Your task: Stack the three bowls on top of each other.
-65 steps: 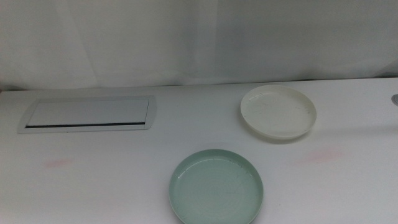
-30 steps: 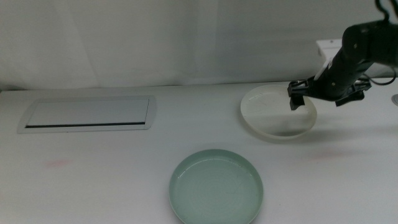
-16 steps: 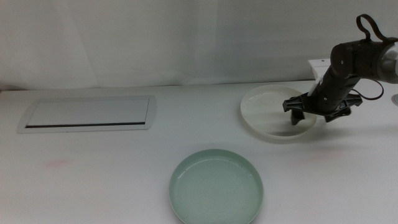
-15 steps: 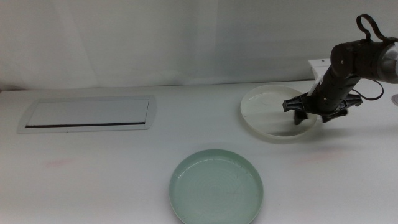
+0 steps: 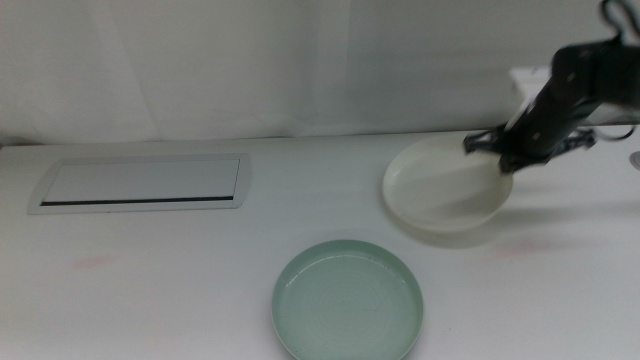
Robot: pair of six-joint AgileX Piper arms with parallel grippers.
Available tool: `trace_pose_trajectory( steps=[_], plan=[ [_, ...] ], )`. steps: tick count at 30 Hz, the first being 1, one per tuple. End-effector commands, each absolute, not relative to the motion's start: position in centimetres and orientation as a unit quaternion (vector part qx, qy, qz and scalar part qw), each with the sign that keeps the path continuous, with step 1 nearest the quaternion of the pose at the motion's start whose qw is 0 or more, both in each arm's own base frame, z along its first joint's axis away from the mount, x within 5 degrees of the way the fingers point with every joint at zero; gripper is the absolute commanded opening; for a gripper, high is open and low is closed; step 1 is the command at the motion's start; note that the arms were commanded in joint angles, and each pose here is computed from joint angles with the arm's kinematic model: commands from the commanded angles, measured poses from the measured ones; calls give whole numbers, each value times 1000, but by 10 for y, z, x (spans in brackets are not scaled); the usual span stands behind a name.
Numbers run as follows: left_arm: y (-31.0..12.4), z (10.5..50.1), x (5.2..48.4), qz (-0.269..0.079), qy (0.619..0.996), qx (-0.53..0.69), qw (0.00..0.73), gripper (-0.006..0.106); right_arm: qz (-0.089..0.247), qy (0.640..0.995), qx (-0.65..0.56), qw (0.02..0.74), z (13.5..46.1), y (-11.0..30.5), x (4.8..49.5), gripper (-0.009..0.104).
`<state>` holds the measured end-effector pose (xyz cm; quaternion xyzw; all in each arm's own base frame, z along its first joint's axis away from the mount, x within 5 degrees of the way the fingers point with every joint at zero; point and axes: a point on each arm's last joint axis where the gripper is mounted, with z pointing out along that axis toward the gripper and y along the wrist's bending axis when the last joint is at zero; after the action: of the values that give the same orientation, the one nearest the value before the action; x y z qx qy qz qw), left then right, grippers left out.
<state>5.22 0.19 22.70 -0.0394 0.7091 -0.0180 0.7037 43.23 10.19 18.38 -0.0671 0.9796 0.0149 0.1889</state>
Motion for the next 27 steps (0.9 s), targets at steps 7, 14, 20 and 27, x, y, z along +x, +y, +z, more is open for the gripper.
trace_pose_trajectory(
  steps=[7, 14, 20, 27],
  plan=[
    [2, 228, 49, -22, 693, -41, 719, -3, 41, 956, -83, 279, 287, 89, 403, -3],
    [2, 228, 49, -22, 693, -41, 719, -3, 80, 953, -104, 275, 311, 105, 353, -3],
    [2, 228, 49, -22, 693, -41, 719, -3, 103, 948, -158, 256, 285, 147, 305, -3],
    [2, 228, 49, -22, 696, -41, 717, -3, 120, 948, -202, 216, 222, 202, 279, -3]
  ],
)
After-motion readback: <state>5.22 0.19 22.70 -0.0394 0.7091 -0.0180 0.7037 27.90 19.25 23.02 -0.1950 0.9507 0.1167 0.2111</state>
